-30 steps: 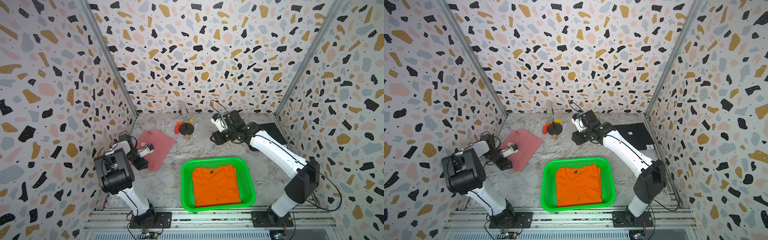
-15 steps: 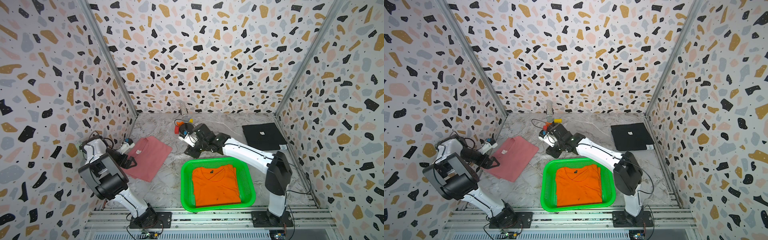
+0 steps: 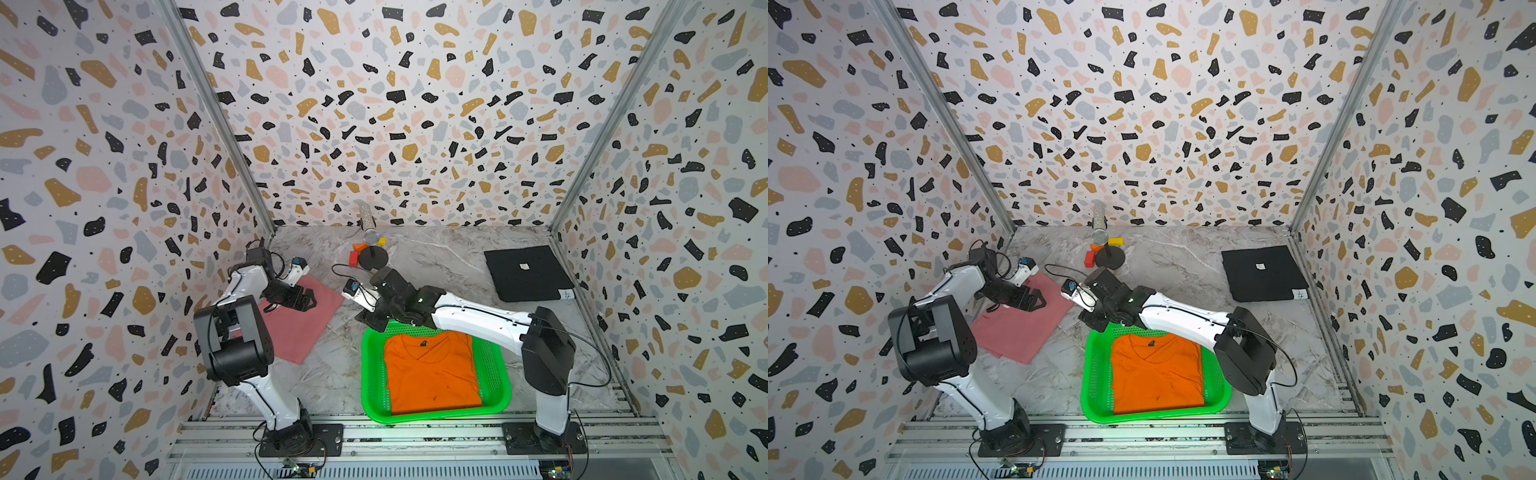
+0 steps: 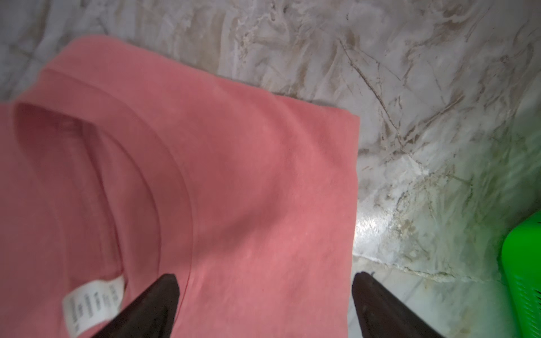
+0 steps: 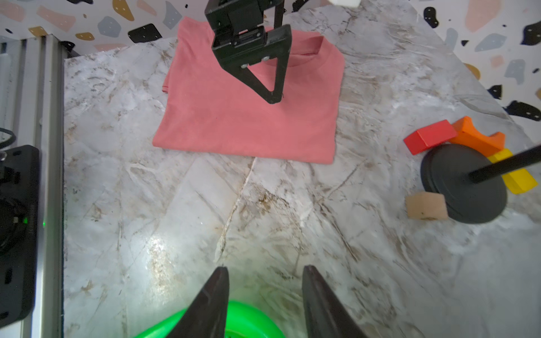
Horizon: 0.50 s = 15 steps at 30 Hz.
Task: Put the folded t-shirts into the basket
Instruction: Move the T-shirt to the center of the board.
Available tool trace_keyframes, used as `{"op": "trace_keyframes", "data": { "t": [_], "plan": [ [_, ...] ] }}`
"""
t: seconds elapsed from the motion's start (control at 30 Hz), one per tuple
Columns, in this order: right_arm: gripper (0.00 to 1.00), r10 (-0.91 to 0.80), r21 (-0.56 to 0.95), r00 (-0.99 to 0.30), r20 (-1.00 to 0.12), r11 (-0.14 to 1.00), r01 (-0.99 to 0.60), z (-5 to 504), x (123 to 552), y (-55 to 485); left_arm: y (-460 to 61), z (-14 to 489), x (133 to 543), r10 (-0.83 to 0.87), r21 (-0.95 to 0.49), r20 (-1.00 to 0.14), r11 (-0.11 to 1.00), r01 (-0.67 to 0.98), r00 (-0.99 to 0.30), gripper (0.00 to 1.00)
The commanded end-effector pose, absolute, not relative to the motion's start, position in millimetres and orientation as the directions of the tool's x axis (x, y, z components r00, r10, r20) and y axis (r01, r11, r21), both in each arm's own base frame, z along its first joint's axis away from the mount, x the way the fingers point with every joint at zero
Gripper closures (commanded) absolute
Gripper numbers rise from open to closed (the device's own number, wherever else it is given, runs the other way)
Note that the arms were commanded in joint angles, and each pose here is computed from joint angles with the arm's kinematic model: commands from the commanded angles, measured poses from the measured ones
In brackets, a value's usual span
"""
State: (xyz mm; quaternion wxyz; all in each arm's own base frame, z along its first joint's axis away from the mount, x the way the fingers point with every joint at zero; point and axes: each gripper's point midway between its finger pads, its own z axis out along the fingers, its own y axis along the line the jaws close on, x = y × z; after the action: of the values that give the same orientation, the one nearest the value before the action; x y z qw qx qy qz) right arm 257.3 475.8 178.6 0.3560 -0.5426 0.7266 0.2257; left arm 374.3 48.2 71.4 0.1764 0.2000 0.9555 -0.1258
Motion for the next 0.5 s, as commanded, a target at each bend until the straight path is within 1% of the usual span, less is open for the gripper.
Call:
{"op": "trace_keyframes", "data": {
  "t": [0.0,0.13,0.23,0.33,0.4,0.47],
  "plan": [
    [0.54,-0.618,-0.115,-0.143,-0.773,0.358,-0.927,199,262,459,39,59,382,0.455,-0.155,-0.368,0.830,0.535,-0.811,0.05],
    [0.54,-0.660,-0.145,-0.158,-0.734,0.381,-0.913,196,261,440,44,37,376,0.475,-0.190,-0.276,0.825,0.532,-0.836,0.06],
    [0.54,-0.674,-0.174,-0.149,-0.723,0.387,-0.906,198,260,429,27,34,356,0.517,-0.286,-0.260,0.766,0.576,-0.816,0.07],
    [0.53,-0.687,-0.203,-0.137,-0.713,0.391,-0.898,199,260,420,-3,38,327,0.601,-0.397,-0.257,0.648,0.650,-0.757,0.07],
    [0.53,-0.697,-0.219,-0.131,-0.705,0.390,-0.894,199,260,416,-28,46,305,0.660,-0.477,-0.296,0.525,0.705,-0.691,0.06],
    [0.53,-0.705,-0.230,-0.125,-0.698,0.386,-0.893,199,260,414,-45,51,284,0.708,-0.537,-0.310,0.420,0.732,-0.634,0.06]
  ]
}}
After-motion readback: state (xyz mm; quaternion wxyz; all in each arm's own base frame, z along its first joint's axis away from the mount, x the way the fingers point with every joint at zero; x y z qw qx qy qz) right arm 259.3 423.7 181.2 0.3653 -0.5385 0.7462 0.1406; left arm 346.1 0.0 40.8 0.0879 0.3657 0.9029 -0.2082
